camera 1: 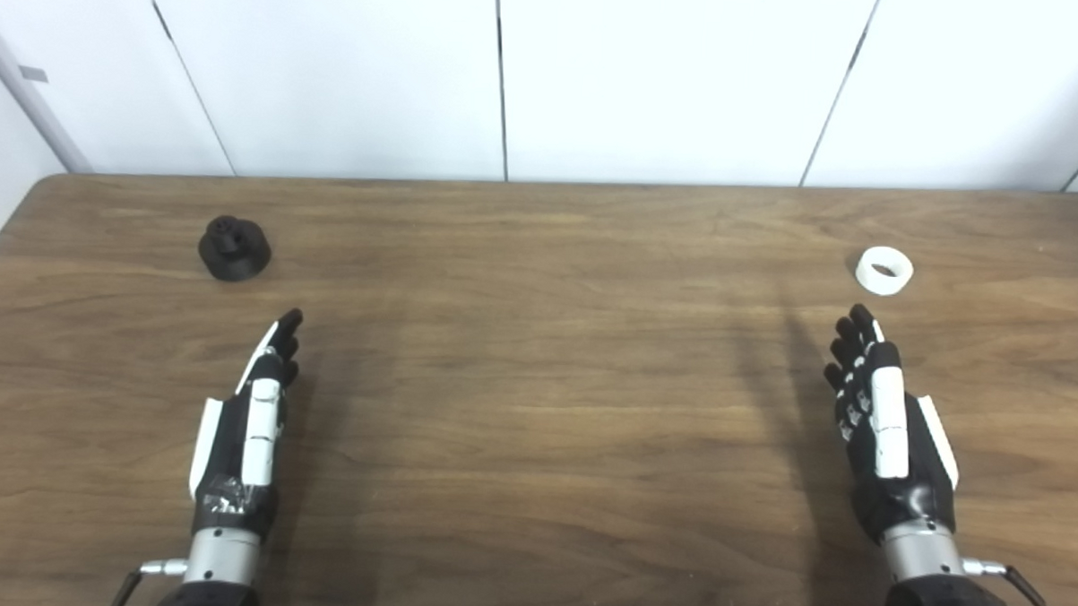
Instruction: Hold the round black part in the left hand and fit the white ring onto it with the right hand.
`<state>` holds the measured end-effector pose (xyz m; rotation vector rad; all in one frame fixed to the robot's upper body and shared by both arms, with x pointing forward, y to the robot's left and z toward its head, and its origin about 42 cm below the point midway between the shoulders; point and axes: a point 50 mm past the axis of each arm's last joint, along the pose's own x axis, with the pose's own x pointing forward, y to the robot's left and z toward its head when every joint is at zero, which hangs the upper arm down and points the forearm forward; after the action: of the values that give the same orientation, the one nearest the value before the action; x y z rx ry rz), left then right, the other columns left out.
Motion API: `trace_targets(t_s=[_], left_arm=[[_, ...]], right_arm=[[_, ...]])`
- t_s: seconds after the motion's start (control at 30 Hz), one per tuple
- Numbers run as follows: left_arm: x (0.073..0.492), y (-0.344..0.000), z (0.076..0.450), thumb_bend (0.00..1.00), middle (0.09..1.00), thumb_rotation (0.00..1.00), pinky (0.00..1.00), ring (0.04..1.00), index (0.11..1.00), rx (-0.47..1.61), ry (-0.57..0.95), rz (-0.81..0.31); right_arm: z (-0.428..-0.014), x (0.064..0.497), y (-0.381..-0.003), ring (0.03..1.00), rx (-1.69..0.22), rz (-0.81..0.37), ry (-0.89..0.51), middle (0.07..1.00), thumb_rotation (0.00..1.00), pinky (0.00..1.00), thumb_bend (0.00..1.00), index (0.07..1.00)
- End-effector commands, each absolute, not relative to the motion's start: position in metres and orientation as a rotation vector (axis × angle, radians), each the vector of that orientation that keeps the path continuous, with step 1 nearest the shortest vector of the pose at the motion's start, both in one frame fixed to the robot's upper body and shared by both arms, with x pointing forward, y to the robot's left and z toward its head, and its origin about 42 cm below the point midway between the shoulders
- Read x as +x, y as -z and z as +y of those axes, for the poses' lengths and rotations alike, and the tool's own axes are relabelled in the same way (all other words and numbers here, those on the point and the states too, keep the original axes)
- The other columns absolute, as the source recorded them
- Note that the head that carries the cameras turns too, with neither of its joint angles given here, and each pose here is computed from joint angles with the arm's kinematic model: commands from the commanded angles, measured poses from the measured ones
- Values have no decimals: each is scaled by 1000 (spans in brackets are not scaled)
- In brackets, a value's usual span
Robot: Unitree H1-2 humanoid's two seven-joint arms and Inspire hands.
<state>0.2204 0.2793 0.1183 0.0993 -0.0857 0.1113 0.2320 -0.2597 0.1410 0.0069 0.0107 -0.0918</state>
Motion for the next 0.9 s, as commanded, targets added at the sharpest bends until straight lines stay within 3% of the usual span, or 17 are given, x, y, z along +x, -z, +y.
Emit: trace_targets(t_s=[0.0,0.17,0.87], left_arm=[[223,-126,274,496,995,1000,1000,1000,957,113,-108,-149],[223,-119,265,464,990,994,1000,1000,957,103,-104,-150],[222,-107,251,507,1000,968,1000,1000,972,141,-101,-109]], right_arm=[[-267,226,-147,1000,-13,-45,81,999,1000,1000,535,1000],[-273,226,-143,1000,-17,-51,68,1000,1000,1000,515,1000],[-273,227,-142,1000,-10,-52,38,1000,1000,1000,497,1000]])
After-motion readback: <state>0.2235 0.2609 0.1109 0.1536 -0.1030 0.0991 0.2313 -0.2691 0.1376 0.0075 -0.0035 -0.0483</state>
